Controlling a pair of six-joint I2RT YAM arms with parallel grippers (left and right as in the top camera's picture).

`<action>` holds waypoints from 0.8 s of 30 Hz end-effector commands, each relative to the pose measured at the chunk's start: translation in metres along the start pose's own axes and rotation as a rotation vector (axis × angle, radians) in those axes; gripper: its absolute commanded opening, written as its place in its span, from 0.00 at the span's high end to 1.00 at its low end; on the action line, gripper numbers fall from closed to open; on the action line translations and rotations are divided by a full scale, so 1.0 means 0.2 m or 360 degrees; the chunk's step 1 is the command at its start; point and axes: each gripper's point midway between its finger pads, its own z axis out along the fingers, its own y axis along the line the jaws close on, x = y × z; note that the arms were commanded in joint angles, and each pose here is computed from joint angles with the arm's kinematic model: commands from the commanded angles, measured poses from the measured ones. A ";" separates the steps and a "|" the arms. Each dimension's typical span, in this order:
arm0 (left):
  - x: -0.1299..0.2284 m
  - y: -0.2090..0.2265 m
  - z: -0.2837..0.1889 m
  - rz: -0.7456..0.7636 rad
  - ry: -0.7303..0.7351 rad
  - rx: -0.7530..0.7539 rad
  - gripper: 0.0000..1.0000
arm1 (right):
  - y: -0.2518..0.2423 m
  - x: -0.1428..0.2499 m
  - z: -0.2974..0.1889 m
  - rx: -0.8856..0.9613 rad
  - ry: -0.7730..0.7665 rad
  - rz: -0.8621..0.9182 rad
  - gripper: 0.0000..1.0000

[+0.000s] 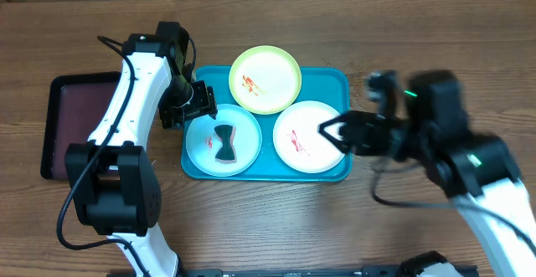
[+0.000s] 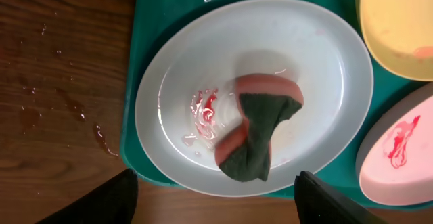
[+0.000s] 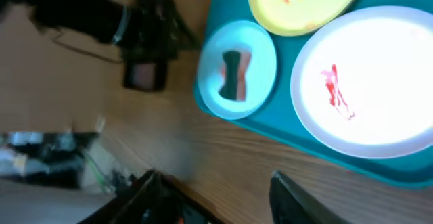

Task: Clean dirty plates on tray and stack at the side
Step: 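Move the right gripper to the light blue plate's rim and grip it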

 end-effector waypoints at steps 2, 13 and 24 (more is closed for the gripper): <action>0.00 -0.02 0.02 -0.0005 0.0015 0.0014 0.27 | -0.04 -0.10 0.29 0.0384 0.0013 -0.0067 0.51; 0.01 -0.01 0.02 -0.0006 0.0025 0.0009 0.38 | -0.17 -0.13 1.04 0.0485 0.0055 -0.0119 0.51; 0.04 -0.06 0.02 0.0009 0.0073 0.0083 0.42 | -0.38 -0.09 1.33 0.0580 0.0105 -0.0191 0.55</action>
